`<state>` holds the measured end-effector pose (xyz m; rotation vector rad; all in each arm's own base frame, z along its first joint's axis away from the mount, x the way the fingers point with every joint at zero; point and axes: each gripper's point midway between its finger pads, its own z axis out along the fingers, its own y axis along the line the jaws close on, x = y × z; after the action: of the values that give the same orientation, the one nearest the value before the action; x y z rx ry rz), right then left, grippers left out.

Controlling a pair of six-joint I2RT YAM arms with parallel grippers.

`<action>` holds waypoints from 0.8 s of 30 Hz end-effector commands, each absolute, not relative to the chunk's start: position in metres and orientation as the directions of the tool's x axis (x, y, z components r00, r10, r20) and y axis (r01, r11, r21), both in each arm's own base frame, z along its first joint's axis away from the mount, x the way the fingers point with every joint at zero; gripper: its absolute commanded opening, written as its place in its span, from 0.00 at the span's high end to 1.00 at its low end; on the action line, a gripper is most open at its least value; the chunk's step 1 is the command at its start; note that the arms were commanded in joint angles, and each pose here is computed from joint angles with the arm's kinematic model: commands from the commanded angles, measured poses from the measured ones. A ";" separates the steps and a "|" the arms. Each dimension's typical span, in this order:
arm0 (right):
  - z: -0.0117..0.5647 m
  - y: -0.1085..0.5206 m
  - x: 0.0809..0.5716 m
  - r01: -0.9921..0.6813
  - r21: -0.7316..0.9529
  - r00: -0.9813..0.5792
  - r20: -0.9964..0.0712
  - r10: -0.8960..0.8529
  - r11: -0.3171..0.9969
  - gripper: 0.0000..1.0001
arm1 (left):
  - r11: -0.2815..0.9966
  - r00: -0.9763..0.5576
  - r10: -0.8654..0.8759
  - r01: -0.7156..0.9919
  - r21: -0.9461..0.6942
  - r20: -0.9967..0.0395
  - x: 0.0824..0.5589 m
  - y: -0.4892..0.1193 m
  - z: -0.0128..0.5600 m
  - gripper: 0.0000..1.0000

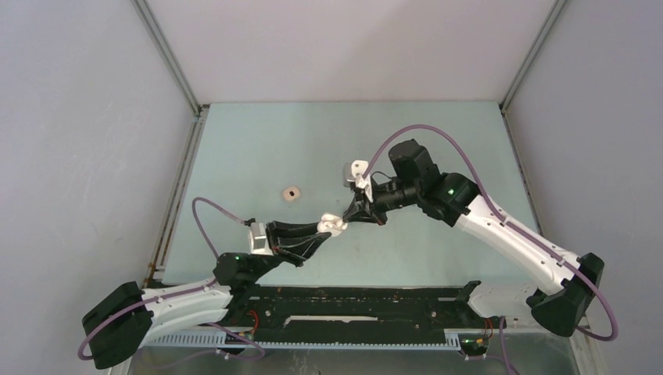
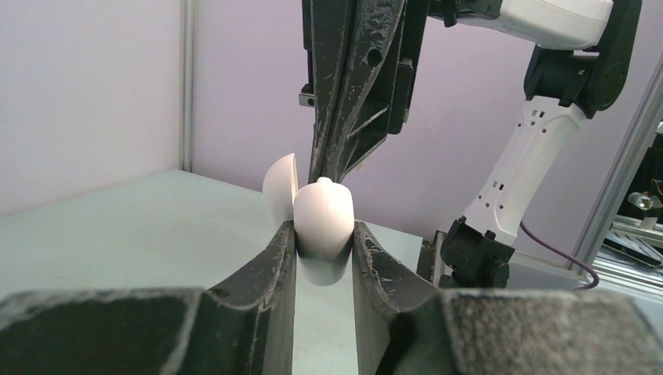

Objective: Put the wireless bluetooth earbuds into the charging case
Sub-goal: Place the earbud at the center of the board.

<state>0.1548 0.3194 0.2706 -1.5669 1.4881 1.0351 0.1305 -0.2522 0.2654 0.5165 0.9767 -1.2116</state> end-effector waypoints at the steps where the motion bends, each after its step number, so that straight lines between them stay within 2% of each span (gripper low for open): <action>1: 0.296 0.304 0.157 -0.998 0.001 0.018 -0.938 -0.345 -0.055 1.00 | 0.358 -0.036 -0.427 0.911 -0.205 -0.904 0.124 -0.235 0.187 1.00; 6: 0.286 0.274 0.165 -1.000 -0.028 0.029 -0.925 -0.379 -0.008 1.00 | 0.361 -0.037 -0.389 0.913 -0.190 -0.920 0.125 -0.238 0.181 1.00; 10: 0.238 0.244 0.187 -0.996 0.005 -0.043 -0.887 -0.460 0.084 1.00 | 0.361 -0.030 -0.371 0.916 -0.174 -0.928 0.124 -0.240 0.179 1.00; 17: 0.121 0.211 0.213 -0.898 0.358 -0.437 -0.673 -0.597 0.255 1.00 | 0.344 -0.019 -0.344 0.928 -0.144 -0.939 0.120 -0.242 0.177 1.00; 21: 0.076 0.210 0.221 -0.843 0.419 -0.530 -0.532 -0.661 0.339 1.00 | 0.325 -0.029 -0.316 0.936 -0.136 -0.948 0.118 -0.246 0.174 1.00; 24: 0.042 0.207 0.222 -0.799 0.437 -0.581 -0.386 -0.717 0.413 1.00 | 0.319 -0.033 -0.305 0.938 -0.135 -0.952 0.117 -0.247 0.172 1.00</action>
<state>0.2158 0.2071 0.0618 -1.3514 2.3763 1.0040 0.1244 -0.2525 0.2472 0.6042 1.0406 -1.1774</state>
